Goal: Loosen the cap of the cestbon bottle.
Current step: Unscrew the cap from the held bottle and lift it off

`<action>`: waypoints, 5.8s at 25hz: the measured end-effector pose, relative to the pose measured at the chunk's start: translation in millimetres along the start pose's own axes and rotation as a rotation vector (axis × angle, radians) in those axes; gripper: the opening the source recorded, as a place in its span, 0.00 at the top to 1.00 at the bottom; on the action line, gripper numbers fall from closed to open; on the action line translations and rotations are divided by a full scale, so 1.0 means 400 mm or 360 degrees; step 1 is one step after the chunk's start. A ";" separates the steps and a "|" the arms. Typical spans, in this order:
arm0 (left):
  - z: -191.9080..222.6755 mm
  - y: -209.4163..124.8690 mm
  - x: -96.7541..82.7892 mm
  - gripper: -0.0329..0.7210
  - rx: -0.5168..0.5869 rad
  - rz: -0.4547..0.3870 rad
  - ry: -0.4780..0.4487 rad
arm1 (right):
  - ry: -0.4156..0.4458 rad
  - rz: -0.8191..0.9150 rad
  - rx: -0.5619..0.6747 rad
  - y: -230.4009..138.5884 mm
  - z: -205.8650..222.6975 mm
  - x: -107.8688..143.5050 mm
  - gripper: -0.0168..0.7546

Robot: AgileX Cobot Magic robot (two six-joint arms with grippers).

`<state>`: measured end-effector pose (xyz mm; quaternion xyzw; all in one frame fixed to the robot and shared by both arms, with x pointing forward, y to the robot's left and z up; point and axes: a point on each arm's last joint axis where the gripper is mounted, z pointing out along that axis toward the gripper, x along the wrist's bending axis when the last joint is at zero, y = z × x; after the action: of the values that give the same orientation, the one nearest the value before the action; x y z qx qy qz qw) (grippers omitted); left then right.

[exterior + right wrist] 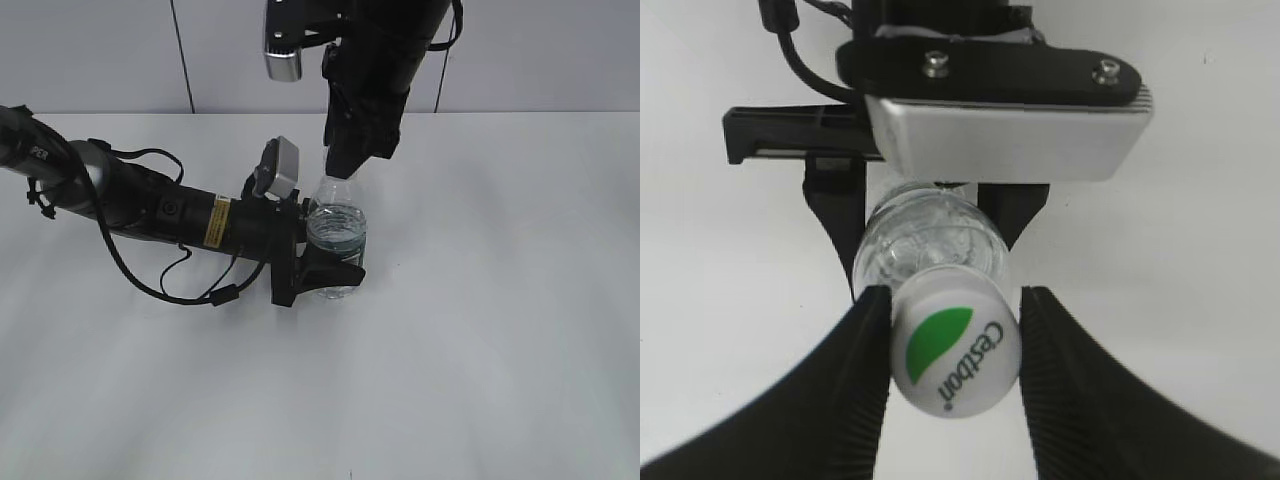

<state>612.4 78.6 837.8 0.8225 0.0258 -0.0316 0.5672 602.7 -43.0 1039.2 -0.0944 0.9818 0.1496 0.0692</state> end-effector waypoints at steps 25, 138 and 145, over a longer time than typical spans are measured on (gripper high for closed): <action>0.000 0.001 -0.001 0.41 -0.0006 -0.0001 -0.0007 | 0.0005 -0.0412 0.0018 -0.002 -0.001 0.001 0.59; 0.000 0.000 -0.011 0.41 -0.0001 0.0004 -0.0079 | 0.0035 0.2377 -0.0036 0.006 -0.026 0.014 0.46; -0.007 -0.002 -0.007 0.41 -0.0002 -0.0001 -0.0068 | 0.0057 0.2388 0.0009 -0.001 -0.008 0.023 0.46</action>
<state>609.6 81.5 838.2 0.8214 0.0139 -0.0492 0.5681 593.5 -46.0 1040.8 0.5981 0.7840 0.1524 -0.0671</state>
